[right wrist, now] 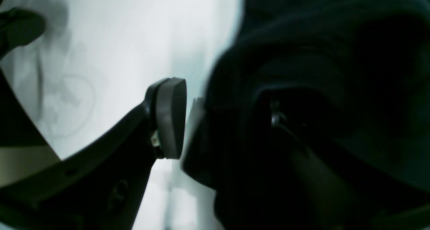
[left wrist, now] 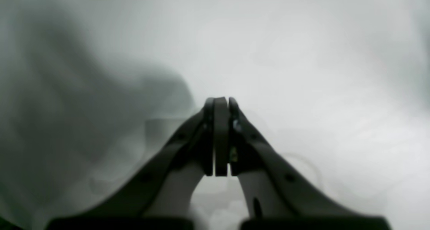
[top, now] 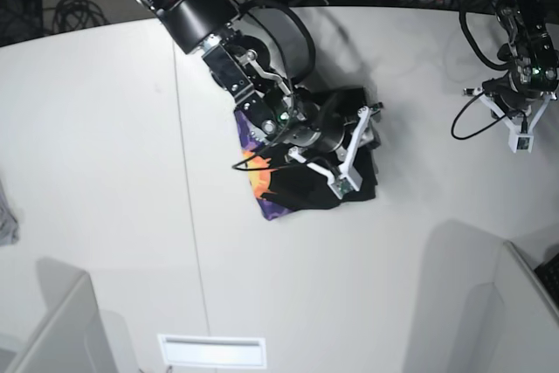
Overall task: Fold the T-shirt properly
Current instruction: 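Fold the held end over toward the left gripper and lay it down, then open the right gripper and withdraw it from the folded shirt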
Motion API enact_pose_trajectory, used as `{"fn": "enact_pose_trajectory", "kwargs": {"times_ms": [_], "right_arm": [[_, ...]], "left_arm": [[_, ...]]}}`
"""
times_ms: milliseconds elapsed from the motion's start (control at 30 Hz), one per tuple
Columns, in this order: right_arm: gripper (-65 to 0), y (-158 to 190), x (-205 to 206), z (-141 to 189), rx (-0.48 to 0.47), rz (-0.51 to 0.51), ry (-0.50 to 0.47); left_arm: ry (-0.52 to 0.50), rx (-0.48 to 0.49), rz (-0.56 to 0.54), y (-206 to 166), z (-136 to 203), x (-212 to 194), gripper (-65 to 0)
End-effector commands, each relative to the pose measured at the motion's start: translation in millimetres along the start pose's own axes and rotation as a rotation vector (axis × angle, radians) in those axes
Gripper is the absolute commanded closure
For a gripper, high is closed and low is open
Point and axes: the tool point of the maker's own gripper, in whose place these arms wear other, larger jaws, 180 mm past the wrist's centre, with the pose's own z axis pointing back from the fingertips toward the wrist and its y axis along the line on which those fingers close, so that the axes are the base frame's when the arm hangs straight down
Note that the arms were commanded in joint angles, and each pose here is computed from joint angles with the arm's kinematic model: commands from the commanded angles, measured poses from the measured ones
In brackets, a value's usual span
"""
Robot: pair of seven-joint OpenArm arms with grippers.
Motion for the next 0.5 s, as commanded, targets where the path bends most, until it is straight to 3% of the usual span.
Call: {"fn": "enact_pose_trajectory", "kwargs": {"times_ms": [0,467], "right_arm": [[-29.1,14.9,19.4,1.2,0.037,0.037,-0.045],[-29.1,76.1,14.8,-0.6,0.139,0.275,-0.018]], "left_arm": [[-0.040,0.017,-0.013,7.1,6.2,13.8,0.0],[-0.045,0.010,-0.017,3.6,5.8,16.0,0.0]]}}
